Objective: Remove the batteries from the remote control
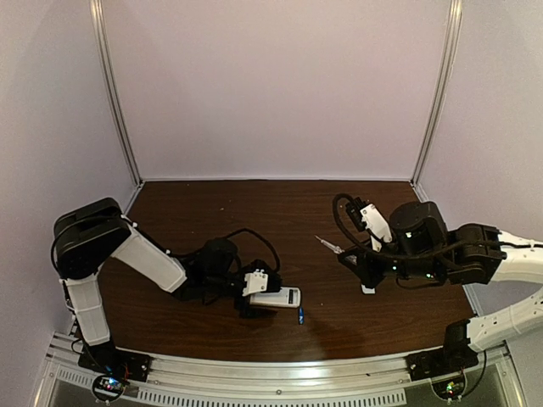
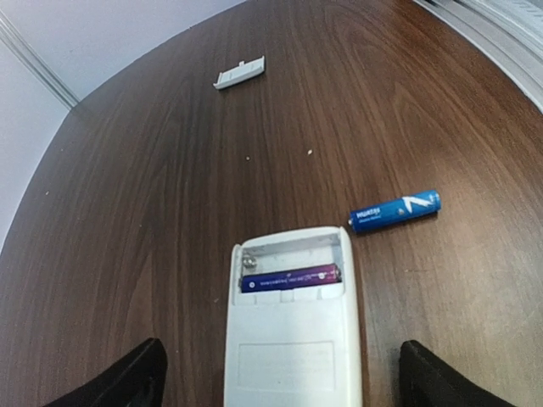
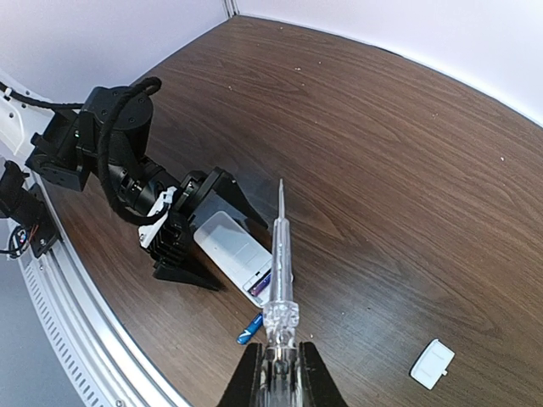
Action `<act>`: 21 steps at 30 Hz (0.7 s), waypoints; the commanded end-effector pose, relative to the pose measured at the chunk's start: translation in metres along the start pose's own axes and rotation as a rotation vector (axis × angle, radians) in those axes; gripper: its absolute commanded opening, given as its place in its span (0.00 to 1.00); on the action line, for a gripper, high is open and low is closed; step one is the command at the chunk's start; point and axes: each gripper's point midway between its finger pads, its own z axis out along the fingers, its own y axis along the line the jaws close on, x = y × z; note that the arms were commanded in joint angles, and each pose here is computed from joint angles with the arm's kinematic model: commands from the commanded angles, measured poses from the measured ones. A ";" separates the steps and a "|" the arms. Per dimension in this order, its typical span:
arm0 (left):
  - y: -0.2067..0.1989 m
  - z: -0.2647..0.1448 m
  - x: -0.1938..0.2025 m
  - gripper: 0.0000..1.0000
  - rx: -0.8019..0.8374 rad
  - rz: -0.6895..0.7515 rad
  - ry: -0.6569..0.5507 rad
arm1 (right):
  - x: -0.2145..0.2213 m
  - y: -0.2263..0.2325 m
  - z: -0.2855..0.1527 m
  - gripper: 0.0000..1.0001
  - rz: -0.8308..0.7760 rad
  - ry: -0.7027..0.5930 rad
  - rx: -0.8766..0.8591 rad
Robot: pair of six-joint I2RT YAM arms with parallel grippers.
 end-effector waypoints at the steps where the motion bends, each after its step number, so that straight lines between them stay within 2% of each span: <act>1: 0.006 -0.015 -0.013 0.97 -0.047 0.021 -0.050 | 0.002 -0.002 0.002 0.00 0.018 -0.015 0.003; 14: -0.004 -0.070 -0.065 0.96 -0.127 0.108 -0.274 | 0.015 0.022 0.027 0.00 0.082 -0.036 -0.133; 21: -0.024 -0.093 -0.091 0.89 -0.084 0.108 -0.431 | 0.036 0.049 0.044 0.00 0.143 -0.008 -0.293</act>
